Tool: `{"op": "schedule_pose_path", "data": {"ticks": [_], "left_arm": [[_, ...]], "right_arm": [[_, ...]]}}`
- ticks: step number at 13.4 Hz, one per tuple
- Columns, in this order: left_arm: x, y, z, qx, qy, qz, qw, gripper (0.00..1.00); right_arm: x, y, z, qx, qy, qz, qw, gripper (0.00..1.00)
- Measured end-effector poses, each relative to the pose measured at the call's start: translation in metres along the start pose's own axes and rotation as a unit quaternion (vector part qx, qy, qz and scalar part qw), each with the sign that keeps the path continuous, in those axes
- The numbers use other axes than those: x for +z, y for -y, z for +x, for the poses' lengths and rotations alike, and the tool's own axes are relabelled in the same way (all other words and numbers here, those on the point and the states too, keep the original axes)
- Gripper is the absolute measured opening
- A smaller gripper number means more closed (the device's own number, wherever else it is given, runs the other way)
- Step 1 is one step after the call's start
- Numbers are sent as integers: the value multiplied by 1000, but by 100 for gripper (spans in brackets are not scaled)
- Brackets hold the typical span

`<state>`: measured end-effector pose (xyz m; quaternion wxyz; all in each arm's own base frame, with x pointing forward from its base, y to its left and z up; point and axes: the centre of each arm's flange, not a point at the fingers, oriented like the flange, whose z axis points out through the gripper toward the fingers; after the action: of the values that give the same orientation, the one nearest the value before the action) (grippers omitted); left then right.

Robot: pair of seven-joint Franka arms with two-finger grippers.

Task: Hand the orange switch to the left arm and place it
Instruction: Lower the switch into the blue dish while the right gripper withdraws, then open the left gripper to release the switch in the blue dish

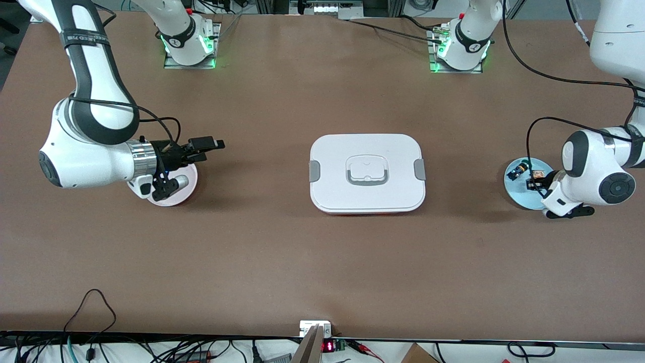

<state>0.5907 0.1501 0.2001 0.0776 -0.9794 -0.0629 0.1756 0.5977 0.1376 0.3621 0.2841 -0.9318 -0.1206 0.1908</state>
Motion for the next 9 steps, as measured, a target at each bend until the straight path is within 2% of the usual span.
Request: {"op": "schedule_pose_path", "data": {"ticks": [1,3,6,7,9], "left_arm": [[2,1,1,-1,1,0,1000,41],[2,6,4,-6,-3,1,1000,41],[10,21,12,-17,-9,2,1000,41],[14,25,14,-20,-12,1,1000,41],[22,29,16,-14,-12,-1,1000,41]], "right_arm": [[-4,-8,-2,4,11,-50,999,100],[-20,-19,-8,19,31,-148,988,100],[-62,-20,-18,37,46,-264,963,100],[-79,-15,-21,38,38,-288,956,100],[-122,-1,-29,36,0,-310,950,100]]}}
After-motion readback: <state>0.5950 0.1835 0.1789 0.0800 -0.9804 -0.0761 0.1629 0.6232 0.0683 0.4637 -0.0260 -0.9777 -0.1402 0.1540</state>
